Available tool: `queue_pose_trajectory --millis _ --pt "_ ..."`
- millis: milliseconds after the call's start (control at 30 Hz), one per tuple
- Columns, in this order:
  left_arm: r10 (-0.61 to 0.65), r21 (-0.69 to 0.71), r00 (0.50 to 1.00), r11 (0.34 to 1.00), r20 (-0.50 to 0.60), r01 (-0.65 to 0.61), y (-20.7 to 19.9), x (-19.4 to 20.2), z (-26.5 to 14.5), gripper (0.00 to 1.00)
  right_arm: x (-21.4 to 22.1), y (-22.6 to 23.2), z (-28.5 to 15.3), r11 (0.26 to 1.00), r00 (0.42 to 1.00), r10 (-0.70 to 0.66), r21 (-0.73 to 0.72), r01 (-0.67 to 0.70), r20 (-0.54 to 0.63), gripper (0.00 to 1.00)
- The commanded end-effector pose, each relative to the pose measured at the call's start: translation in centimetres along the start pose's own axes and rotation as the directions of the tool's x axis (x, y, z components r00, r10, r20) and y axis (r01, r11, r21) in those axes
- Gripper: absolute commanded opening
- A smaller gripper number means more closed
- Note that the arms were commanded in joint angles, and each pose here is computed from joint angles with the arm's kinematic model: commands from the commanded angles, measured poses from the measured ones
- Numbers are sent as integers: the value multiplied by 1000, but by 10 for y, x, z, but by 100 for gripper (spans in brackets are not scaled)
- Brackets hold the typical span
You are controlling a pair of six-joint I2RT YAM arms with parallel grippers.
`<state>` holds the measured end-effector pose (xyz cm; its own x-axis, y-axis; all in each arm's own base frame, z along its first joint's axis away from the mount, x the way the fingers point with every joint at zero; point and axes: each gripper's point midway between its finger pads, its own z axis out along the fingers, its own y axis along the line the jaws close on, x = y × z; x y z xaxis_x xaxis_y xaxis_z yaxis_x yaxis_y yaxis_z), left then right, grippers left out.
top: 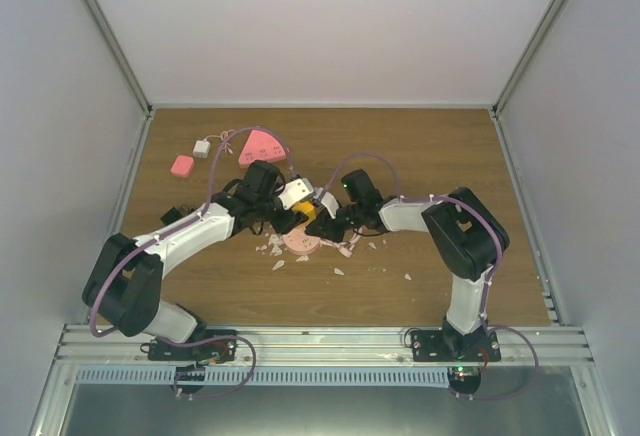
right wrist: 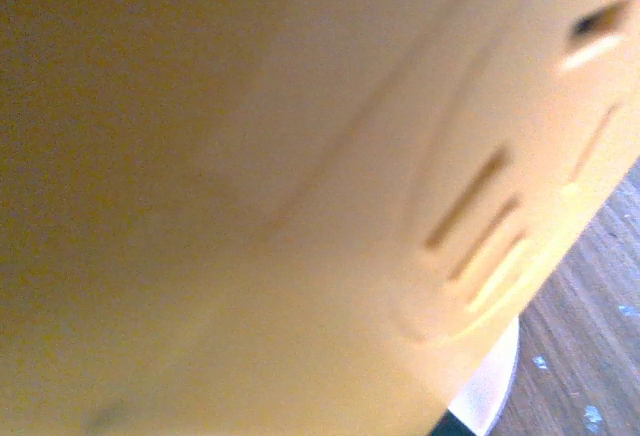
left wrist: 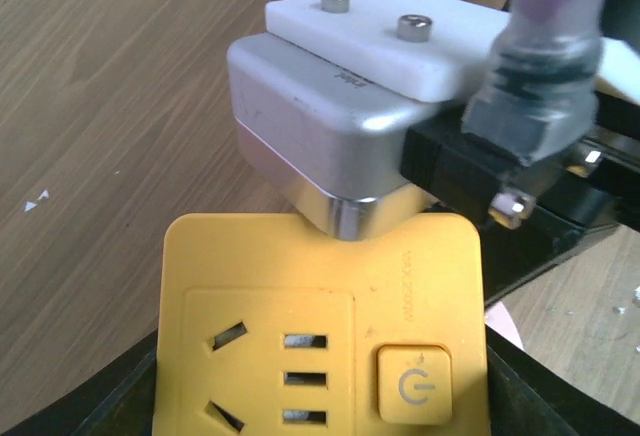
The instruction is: Pull the plug off the socket
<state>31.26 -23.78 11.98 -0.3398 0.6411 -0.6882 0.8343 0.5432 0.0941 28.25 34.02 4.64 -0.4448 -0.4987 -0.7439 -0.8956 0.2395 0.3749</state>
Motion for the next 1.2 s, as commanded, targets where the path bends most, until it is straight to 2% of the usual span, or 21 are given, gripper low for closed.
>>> queue_pose_trajectory --millis 0,267,600,833,1167 --pt "22 129 982 991 189 -47 -19 -52 -18 0 60 -30 1 980 977 139 165 -112 -161 14" --pt "-84 116 979 991 184 63 20 -35 -36 0 31 -18 -14 988 993 80 137 -68 -87 15" --pt "-277 188 940 952 199 240 70 -12 -58 0 -10 -5 -34 990 999 -35 137 34 9 15" --pt "-477 236 866 868 147 438 110 23 -49 0 -18 2 -41 989 997 -76 128 72 31 16" --pt "-649 319 756 738 91 595 136 62 -33 1 -20 9 -46 986 992 -121 121 116 39 19"
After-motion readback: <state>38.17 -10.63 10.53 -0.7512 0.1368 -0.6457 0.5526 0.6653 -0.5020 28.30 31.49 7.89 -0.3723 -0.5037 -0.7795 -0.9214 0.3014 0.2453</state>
